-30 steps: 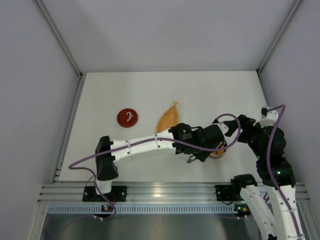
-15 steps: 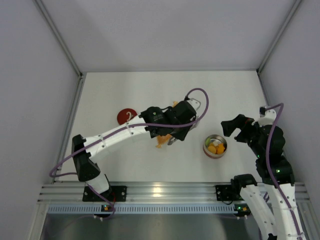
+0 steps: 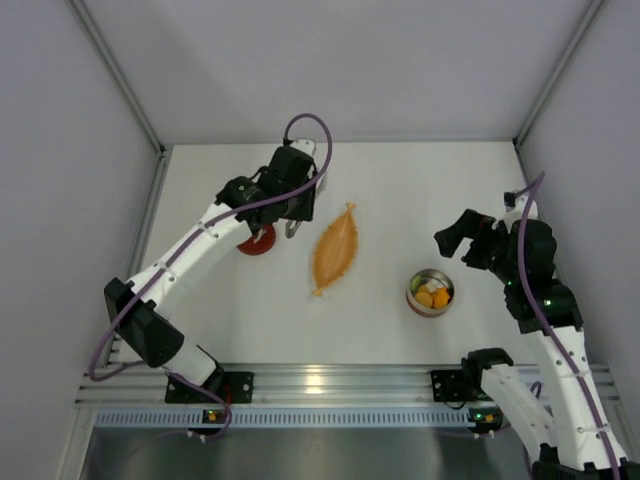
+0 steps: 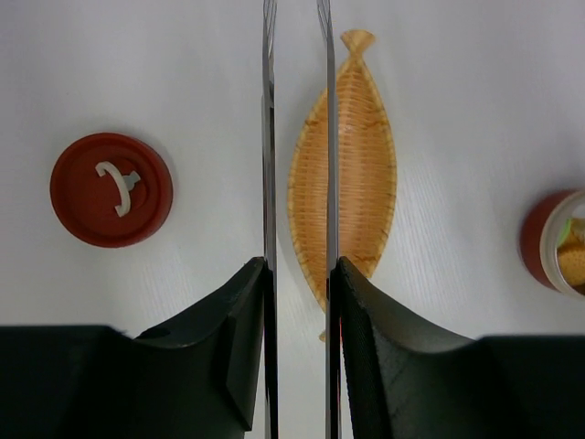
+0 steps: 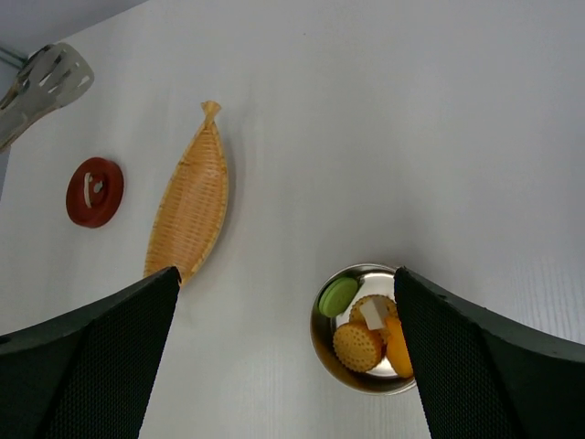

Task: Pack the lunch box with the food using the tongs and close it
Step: Place the clamp at the center of the board.

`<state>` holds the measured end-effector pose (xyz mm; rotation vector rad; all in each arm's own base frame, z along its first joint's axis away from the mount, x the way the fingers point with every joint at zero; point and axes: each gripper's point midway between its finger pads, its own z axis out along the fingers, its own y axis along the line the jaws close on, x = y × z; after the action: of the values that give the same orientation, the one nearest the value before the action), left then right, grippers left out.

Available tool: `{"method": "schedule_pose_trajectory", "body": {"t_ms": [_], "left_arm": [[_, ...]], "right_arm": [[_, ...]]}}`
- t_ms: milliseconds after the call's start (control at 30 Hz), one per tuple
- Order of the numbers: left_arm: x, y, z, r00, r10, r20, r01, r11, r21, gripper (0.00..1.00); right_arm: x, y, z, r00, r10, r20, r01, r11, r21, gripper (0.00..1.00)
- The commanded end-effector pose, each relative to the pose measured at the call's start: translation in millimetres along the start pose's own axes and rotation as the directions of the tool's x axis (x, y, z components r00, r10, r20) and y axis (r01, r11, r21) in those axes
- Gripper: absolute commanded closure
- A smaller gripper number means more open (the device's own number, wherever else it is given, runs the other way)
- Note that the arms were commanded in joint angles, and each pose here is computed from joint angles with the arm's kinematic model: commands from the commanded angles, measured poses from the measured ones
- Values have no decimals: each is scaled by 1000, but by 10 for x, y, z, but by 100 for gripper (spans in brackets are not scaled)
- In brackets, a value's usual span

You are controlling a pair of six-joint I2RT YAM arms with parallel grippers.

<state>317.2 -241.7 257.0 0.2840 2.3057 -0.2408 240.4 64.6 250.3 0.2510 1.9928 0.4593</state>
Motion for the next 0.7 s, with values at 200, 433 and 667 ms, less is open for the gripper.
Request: {"method": "schedule_pose_trajectory", "body": {"t_ms": [200,433,667], "left_arm": [[-441,594,632,992,-75,99,84,992,-96,56],[-327,787,1259,987,-157,44,160,985,-66,56],[-135,855,1766,982,-188,1,188,978,-92,55]], "right_arm": [[-107,249,125,999,12,-29,-15,993,-113,0],[84,108,229,996,10,-87,-15,998,-64,1],[123,124,311,993,-2,-118,-7,997,-73,1]]}}
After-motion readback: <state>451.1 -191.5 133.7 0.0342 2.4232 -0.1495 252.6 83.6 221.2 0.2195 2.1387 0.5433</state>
